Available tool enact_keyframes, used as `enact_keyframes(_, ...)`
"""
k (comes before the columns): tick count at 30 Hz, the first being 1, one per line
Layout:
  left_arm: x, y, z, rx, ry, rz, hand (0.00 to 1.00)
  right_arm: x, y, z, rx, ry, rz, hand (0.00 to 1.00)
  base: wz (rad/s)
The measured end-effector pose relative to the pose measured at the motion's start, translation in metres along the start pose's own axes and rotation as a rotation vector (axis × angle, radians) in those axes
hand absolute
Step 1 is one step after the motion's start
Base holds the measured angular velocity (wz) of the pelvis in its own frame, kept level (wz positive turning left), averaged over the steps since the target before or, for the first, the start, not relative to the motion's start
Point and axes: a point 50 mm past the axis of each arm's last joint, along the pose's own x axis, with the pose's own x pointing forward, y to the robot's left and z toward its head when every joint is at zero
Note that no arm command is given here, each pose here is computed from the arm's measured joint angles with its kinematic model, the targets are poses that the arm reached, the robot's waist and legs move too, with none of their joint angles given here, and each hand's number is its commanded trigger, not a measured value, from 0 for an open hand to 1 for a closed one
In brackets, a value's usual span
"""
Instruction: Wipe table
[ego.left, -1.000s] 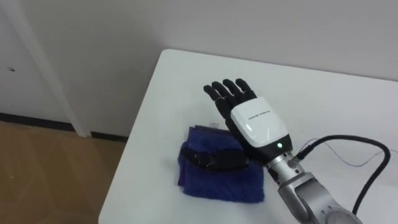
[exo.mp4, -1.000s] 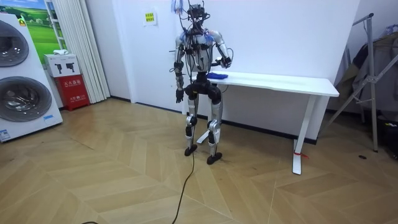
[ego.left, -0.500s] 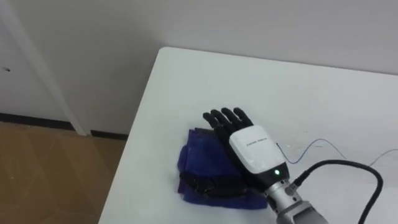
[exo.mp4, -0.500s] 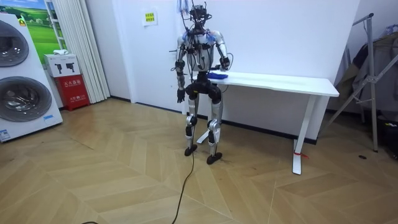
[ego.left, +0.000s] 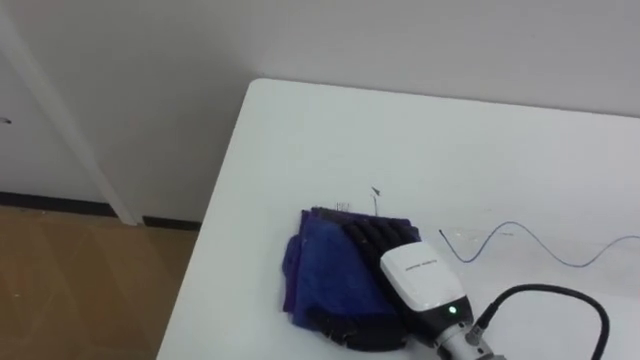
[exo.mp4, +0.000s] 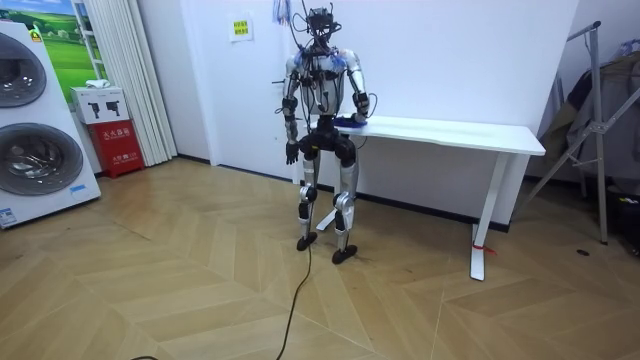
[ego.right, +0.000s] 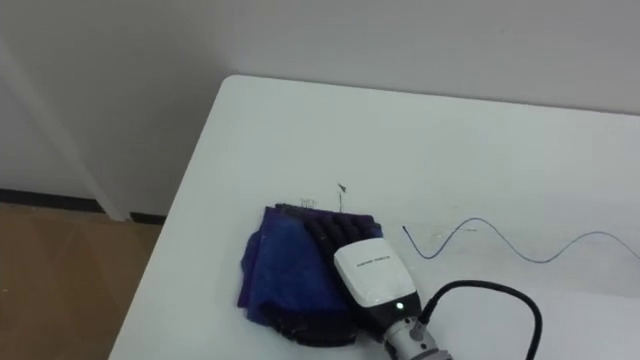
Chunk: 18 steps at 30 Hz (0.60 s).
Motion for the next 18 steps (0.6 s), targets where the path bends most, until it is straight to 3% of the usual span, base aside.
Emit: enact_keyframes(18,-0.001,-0.002,-0.004,0.002,0.013,-0.014,0.0,0.015,-0.024,0.002,0.031,-0.039,-0.179,1.0,0.02)
